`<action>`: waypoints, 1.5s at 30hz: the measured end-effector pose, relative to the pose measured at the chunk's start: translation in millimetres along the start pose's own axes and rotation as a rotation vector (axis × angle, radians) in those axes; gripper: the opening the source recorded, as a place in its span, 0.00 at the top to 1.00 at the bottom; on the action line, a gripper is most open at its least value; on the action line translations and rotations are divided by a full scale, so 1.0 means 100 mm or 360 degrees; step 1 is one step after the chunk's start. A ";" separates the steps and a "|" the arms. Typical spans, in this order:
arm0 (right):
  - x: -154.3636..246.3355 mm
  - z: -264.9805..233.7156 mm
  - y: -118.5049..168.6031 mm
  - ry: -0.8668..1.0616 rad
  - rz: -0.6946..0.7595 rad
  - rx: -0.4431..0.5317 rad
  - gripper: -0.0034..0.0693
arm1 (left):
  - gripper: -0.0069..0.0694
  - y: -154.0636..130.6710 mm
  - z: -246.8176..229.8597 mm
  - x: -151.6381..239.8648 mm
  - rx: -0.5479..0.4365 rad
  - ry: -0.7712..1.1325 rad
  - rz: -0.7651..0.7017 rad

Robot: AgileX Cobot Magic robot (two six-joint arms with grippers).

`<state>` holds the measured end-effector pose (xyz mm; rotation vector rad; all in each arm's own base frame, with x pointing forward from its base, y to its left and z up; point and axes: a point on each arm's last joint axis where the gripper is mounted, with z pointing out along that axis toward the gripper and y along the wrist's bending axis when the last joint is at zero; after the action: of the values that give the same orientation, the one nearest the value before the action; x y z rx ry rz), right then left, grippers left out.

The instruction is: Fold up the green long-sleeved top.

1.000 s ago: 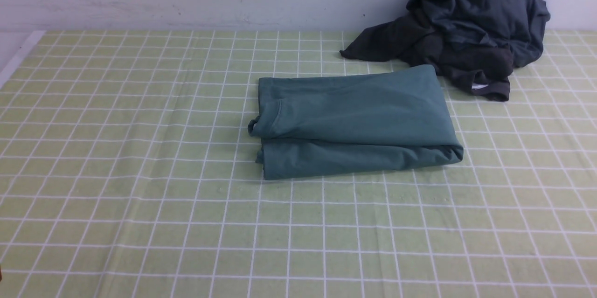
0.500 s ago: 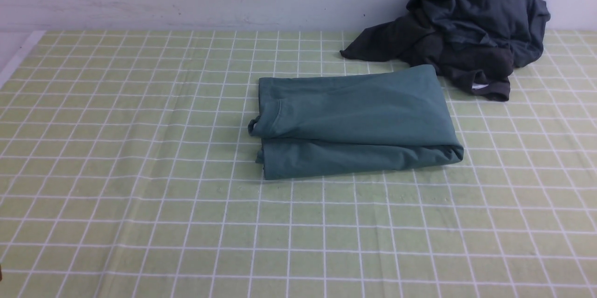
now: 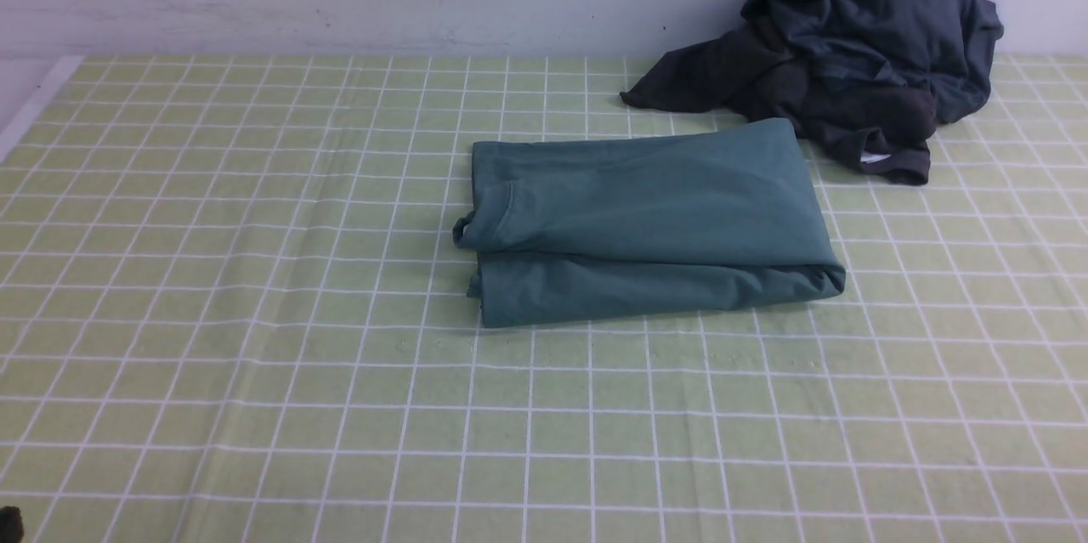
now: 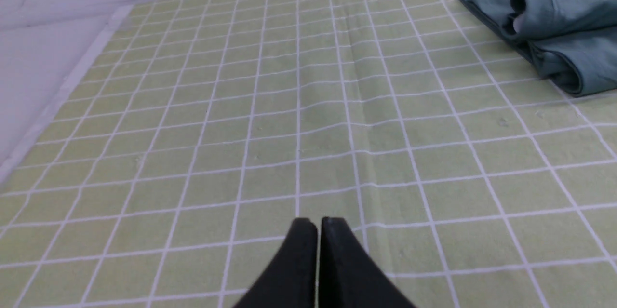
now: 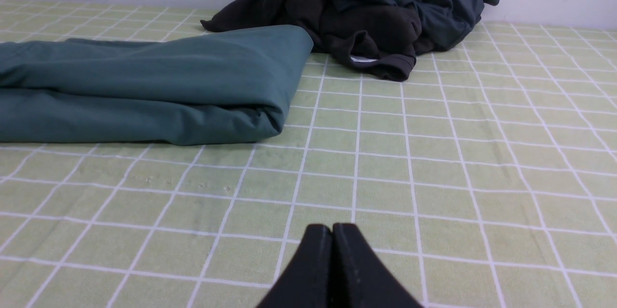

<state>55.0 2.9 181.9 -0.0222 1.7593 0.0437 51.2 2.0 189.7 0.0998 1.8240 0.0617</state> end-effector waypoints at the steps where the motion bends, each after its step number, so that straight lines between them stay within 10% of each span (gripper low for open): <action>1: 0.00 0.00 0.00 0.0000 0.0000 0.0000 0.97 | 0.91 -0.02 0.04 0.08 0.0009 -0.0019 -0.0033; 45: 0.00 0.00 0.00 0.0000 0.0000 0.0000 0.97 | 0.91 -0.08 0.06 0.13 0.0101 0.0020 -0.0093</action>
<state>55.0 2.9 181.9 -0.0222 1.7593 0.0437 53.1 -4.3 174.8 0.0913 1.8404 -0.0368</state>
